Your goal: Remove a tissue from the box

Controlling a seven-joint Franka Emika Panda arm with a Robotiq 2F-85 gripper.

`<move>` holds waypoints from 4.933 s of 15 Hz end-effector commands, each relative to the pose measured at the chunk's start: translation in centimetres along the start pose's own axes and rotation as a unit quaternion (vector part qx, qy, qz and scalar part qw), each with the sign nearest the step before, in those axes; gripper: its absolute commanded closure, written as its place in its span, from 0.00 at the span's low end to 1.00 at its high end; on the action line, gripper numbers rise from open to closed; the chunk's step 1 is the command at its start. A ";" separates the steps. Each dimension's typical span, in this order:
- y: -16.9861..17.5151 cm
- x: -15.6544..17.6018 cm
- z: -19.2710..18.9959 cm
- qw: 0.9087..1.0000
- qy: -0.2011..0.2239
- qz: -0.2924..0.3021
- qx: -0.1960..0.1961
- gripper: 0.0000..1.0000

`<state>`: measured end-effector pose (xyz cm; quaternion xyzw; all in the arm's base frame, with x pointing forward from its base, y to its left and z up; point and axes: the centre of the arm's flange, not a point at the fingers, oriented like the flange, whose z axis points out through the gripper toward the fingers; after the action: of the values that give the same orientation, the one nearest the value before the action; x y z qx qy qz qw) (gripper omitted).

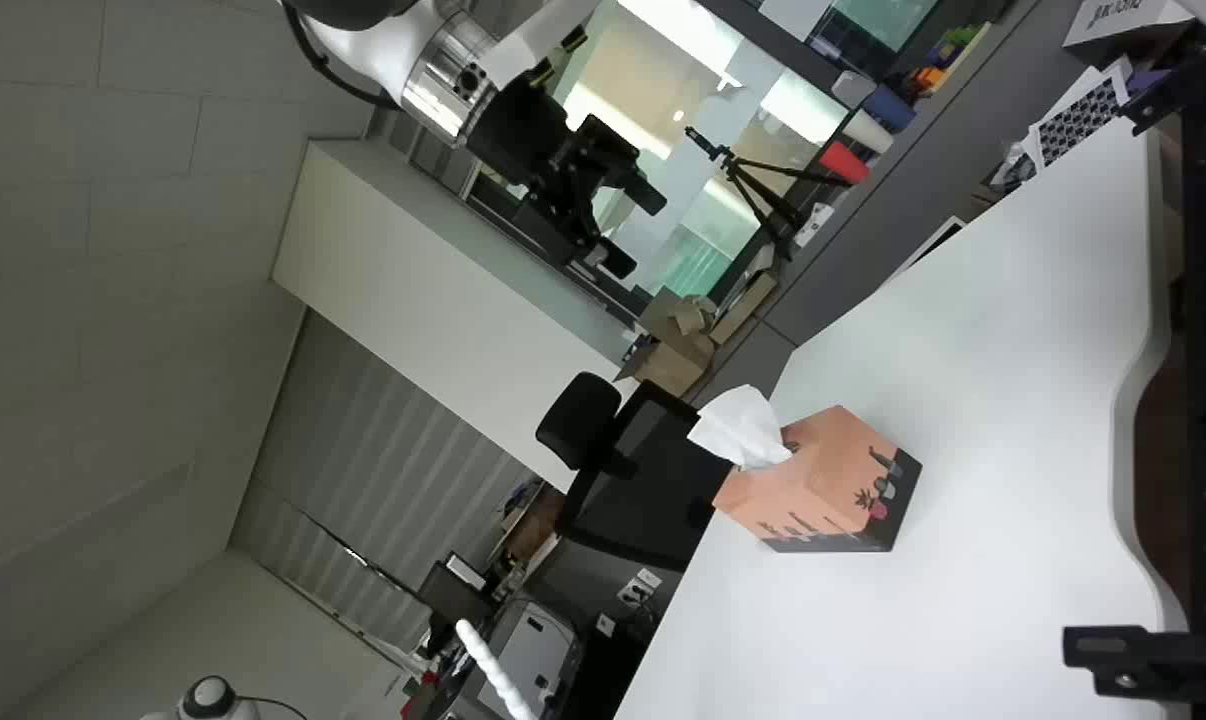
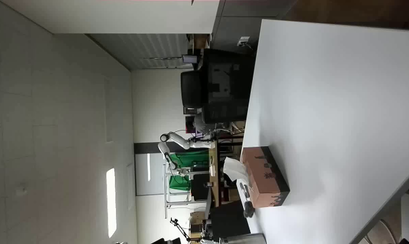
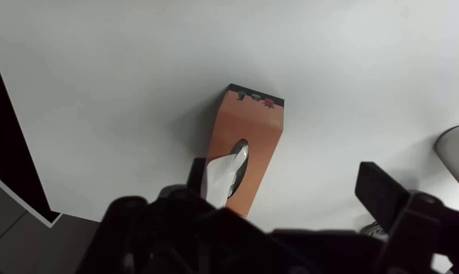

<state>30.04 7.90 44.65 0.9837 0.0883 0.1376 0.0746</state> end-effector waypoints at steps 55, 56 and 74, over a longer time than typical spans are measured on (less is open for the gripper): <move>10.5 21.7 31.7 0.971 -0.051 0.123 0.198 0.46; 10.8 21.7 31.9 0.969 -0.064 0.129 0.203 0.52; 17.7 22.4 19.0 0.975 -0.082 0.139 0.153 1.00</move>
<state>60.61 -6.08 30.34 0.9907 -0.0135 0.0348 -0.1308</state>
